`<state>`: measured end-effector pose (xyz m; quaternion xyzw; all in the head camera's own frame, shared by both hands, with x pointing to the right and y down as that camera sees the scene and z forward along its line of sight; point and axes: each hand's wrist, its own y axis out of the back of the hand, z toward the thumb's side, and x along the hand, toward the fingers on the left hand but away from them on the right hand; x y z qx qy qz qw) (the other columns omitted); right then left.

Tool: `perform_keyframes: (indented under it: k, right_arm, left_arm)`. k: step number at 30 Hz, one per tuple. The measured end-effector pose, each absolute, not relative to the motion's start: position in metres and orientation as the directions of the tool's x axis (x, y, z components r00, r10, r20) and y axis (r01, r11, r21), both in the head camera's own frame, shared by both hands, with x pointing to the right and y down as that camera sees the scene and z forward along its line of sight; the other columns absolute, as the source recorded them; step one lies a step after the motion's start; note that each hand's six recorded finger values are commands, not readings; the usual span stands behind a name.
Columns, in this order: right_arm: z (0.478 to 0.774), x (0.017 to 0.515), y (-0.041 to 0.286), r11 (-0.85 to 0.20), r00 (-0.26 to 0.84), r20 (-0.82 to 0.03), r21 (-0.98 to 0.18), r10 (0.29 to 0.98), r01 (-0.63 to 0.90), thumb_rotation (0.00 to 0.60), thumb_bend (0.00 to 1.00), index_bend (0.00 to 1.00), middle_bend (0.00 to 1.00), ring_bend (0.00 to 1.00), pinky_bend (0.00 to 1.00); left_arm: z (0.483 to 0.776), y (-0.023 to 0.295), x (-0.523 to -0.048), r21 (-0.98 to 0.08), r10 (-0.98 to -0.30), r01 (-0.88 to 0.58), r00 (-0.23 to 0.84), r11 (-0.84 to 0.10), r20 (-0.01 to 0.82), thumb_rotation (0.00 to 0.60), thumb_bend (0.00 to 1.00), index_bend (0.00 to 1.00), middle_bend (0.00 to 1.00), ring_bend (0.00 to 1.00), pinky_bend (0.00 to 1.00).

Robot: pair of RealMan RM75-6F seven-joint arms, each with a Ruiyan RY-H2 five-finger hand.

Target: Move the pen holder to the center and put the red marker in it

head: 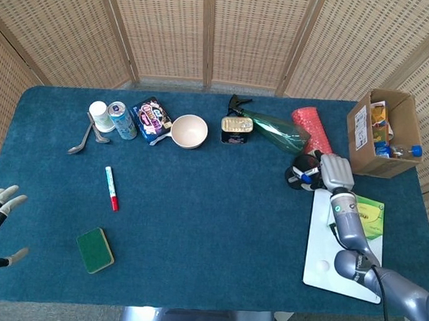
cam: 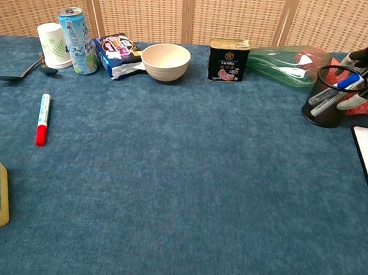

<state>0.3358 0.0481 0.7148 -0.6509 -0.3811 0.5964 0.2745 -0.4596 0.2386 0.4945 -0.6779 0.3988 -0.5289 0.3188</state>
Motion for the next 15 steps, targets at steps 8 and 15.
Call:
perform_keyframes:
  k: [8, 15]
  right_arm:
    - [0.707, 0.330, 0.055, -0.496, 0.056, -0.494, -0.849, 0.867, 0.183, 0.600, 0.04, 0.51, 0.58, 0.48, 0.39]
    - [0.685, 0.300, 0.067, -0.484, 0.181, -0.452, -0.847, 0.873, 0.221, 0.600, 0.03, 0.51, 0.58, 0.48, 0.40]
  left_arm:
    - [0.494, 0.239, -0.460, -0.854, -0.878, -0.204, 0.124, -0.479, 0.463, 0.600, 0.12, 0.13, 0.00, 0.00, 0.00]
    - [0.495, 0.239, -0.458, -0.851, -0.875, -0.204, 0.129, -0.484, 0.466, 0.600, 0.13, 0.13, 0.00, 0.00, 0.00]
